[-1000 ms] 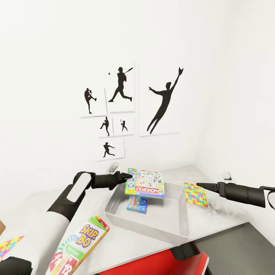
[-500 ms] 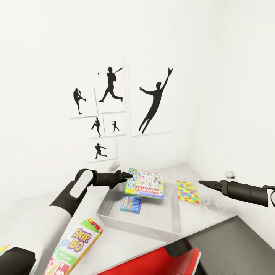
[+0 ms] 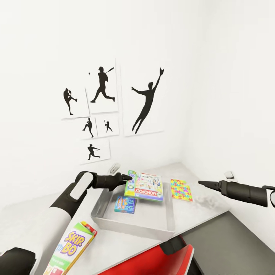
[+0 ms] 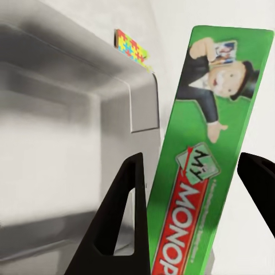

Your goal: Put all the toys in the child's room - the three board games (two on the bed and one on the table), the two jigsaw puzzles on the table, and the tennis ball on the table - inside the toy box on the table in the child's room.

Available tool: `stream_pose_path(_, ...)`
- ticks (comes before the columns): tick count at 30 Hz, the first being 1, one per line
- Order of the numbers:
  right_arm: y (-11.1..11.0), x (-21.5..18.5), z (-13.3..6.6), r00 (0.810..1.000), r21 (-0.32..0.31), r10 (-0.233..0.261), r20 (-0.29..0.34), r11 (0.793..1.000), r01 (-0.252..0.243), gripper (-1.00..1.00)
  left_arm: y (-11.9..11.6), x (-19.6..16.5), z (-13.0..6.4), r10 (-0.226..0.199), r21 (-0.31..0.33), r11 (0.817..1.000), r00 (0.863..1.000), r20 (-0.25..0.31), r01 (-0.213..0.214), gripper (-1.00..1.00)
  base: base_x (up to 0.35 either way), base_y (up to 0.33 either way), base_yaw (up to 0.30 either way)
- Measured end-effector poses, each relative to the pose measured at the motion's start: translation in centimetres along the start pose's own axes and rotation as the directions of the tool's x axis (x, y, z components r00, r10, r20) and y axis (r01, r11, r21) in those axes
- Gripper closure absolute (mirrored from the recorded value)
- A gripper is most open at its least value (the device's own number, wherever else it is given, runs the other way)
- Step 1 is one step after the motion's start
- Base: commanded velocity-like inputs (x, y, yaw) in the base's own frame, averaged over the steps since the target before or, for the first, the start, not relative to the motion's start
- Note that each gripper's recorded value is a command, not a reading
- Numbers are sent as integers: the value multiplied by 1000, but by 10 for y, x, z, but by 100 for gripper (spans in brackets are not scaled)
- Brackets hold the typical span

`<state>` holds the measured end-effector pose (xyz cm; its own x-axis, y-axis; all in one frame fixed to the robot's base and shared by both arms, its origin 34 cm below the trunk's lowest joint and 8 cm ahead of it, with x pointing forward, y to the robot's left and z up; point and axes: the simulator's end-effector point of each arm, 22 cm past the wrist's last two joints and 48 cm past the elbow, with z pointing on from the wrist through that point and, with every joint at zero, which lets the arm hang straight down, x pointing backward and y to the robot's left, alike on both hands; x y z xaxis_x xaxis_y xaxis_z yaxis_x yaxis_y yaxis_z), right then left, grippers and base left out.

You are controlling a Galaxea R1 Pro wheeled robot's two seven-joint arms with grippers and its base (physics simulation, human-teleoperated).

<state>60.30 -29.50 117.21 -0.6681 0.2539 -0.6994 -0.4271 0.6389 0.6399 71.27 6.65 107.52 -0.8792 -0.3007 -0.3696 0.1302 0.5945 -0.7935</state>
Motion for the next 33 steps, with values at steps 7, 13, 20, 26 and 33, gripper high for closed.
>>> stream_pose_path(7,0,1,1,1000,0,0,-1,1000,0,-100,13,6,5,-33,-18,999,999,-15,33,100,0,0,-10)
stream_pose_path(13,-2,1,1,1000,1,4,-3,1000,-4,-100,12,7,12,-49,-16,999,999,-21,48,100,0,0,-3)
stream_pose_path(20,-5,3,4,1000,3,11,-9,1000,-11,-100,16,4,19,-63,-21,998,998,-8,63,100,0,0,-1)
stream_pose_path(26,-9,5,6,1000,7,16,-15,1000,-16,-100,22,2,23,-77,-29,997,997,-6,77,100,0,0,0)
stream_pose_path(33,-14,8,8,999,11,24,-23,1000,-23,-100,27,1,28,-89,-35,995,996,-8,88,100,0,0,0)
